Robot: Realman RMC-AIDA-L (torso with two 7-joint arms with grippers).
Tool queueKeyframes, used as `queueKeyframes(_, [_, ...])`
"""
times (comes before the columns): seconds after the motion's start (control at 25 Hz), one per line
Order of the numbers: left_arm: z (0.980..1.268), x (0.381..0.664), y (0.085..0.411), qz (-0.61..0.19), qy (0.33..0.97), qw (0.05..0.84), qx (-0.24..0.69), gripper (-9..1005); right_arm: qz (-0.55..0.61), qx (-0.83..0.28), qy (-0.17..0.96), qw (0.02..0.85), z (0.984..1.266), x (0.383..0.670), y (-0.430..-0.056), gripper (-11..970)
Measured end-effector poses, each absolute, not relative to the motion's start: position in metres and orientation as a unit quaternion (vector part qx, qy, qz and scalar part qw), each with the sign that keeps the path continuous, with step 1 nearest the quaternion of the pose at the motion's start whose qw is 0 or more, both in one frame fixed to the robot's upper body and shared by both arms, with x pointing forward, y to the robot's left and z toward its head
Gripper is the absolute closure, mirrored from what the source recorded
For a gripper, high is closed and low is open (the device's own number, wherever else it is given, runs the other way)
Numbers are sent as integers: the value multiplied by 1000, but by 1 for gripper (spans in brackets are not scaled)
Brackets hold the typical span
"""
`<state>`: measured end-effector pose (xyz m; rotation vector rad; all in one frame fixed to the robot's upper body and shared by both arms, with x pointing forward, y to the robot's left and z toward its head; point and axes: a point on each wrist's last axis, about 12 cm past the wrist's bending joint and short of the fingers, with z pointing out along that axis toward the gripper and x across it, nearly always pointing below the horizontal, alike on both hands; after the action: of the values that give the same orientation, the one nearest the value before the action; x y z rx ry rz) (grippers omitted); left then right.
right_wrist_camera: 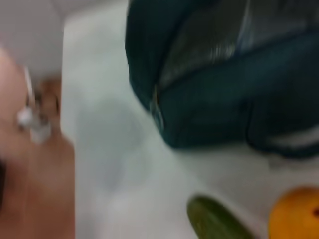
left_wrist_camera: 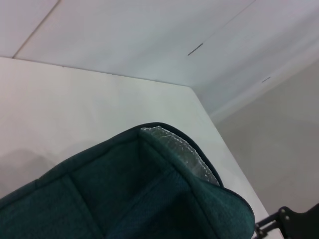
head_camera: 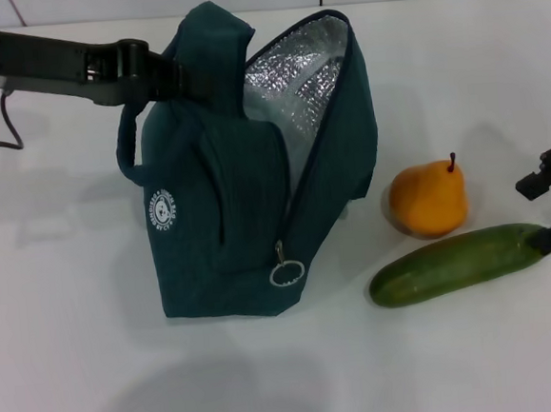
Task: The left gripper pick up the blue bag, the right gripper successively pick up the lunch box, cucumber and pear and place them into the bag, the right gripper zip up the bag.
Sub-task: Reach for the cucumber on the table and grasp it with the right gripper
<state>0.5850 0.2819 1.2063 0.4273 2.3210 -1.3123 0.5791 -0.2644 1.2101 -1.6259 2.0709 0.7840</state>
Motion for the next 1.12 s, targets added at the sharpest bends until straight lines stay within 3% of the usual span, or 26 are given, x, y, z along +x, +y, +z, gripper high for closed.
queueKeyframes(0.28, [1206, 586, 280, -476, 838, 217, 156, 957, 179, -634, 745, 108, 1211, 594, -233, 173])
queueKeyframes(0.52, [1206, 587, 279, -475, 838, 217, 156, 957, 140, -667, 725, 95, 1201, 597, -211, 82])
queueKeyframes(1.12, [1204, 585, 279, -476, 838, 216, 154, 957, 111, -700, 698, 101, 1164, 591, -186, 133])
